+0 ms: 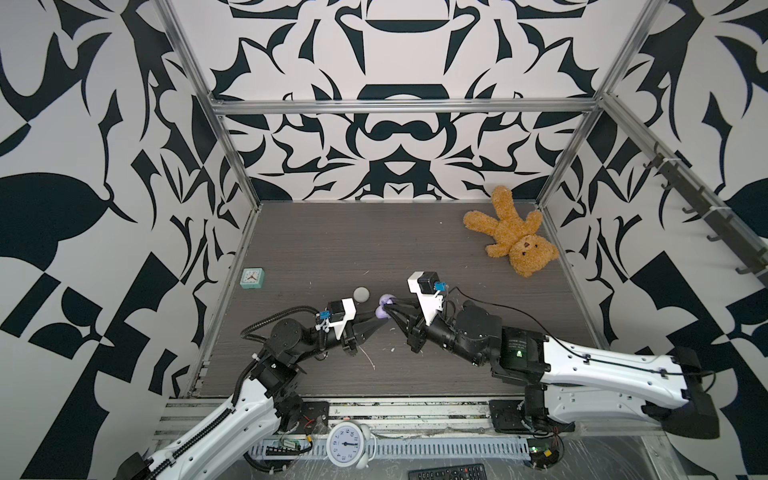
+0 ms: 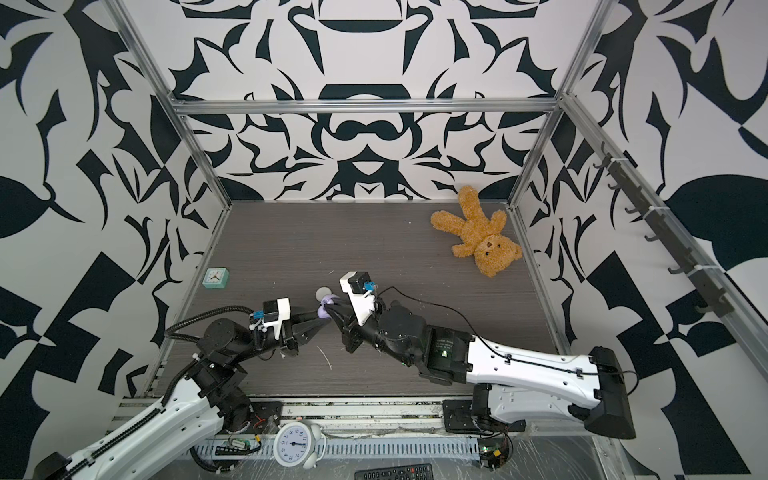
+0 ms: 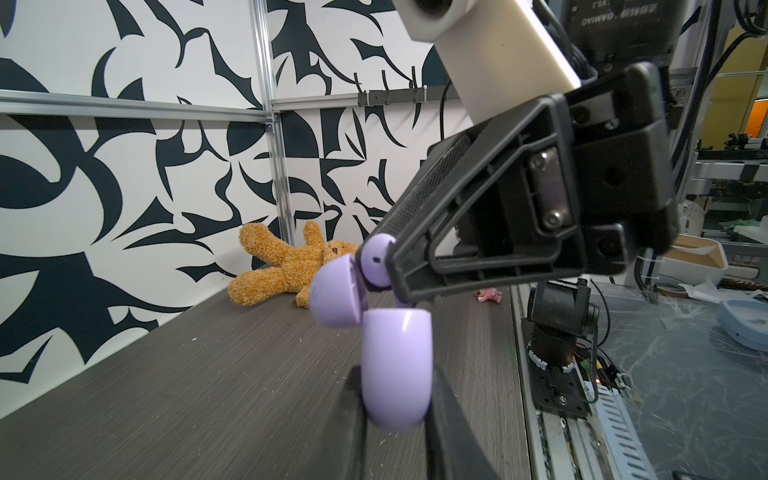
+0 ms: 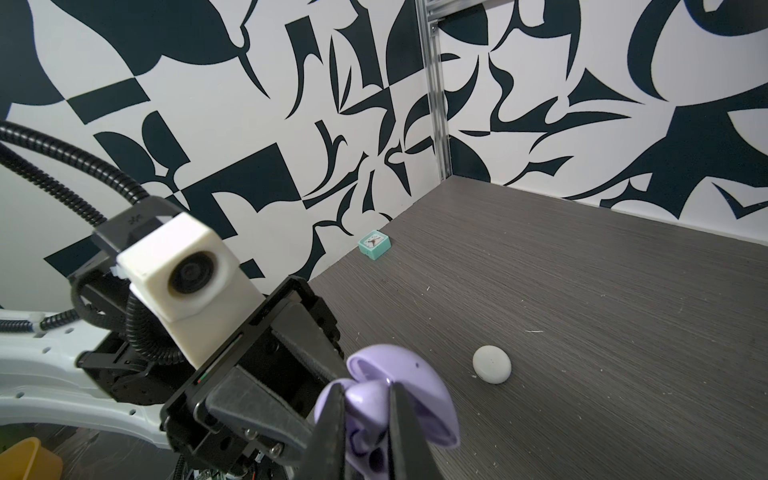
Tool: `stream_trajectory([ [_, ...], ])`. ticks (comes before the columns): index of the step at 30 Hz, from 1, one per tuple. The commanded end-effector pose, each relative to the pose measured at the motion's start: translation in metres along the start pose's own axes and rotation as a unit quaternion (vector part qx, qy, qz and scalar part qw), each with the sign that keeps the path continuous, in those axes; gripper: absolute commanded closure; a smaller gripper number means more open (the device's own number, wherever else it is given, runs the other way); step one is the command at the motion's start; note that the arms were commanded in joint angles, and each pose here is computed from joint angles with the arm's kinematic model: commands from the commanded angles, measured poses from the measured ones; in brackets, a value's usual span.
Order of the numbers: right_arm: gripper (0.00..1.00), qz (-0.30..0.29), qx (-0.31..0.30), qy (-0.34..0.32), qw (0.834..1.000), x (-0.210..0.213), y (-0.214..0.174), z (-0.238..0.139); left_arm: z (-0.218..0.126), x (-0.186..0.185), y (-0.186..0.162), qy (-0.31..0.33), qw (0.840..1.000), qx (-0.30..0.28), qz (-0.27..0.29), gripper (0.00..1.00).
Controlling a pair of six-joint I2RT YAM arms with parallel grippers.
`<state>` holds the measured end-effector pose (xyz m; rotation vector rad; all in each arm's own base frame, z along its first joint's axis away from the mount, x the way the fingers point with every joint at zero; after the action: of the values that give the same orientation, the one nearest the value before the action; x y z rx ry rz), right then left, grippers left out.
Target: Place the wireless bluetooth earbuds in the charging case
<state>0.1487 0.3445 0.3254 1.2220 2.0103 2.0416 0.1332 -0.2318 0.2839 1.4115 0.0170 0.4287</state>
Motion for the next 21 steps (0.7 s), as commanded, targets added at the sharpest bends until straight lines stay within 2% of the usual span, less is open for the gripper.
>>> stream_trajectory([
  [1, 0.91, -0.004, 0.012, -0.021, 1.000, -0.0065, -0.0040, 0.0021, -0.0049, 0.0004, 0.0284, 0.005, 0.998, -0.051, 0.041, 1.00],
  [10, 0.90, -0.003, 0.013, -0.031, 0.999, -0.0112, -0.0069, 0.0034, -0.0053, 0.0005, 0.0308, 0.005, 0.997, -0.056, 0.044, 1.00],
  [21, 0.79, -0.001, 0.011, -0.028, 1.000, -0.0082, -0.0029, 0.0024, -0.0056, 0.0000, 0.0309, 0.004, 0.997, -0.056, 0.047, 1.00],
])
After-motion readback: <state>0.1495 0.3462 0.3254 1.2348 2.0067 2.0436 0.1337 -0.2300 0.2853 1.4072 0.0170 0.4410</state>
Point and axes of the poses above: each gripper's point midway between its finger pads, its own z axis out along the fingers, its own x axis along the line the jaws close on, y = z × x, the point moved 1 cm from there along -z, back along the fingers, and after that the axes turned 12 degrees about z, right-handed, at the moved point
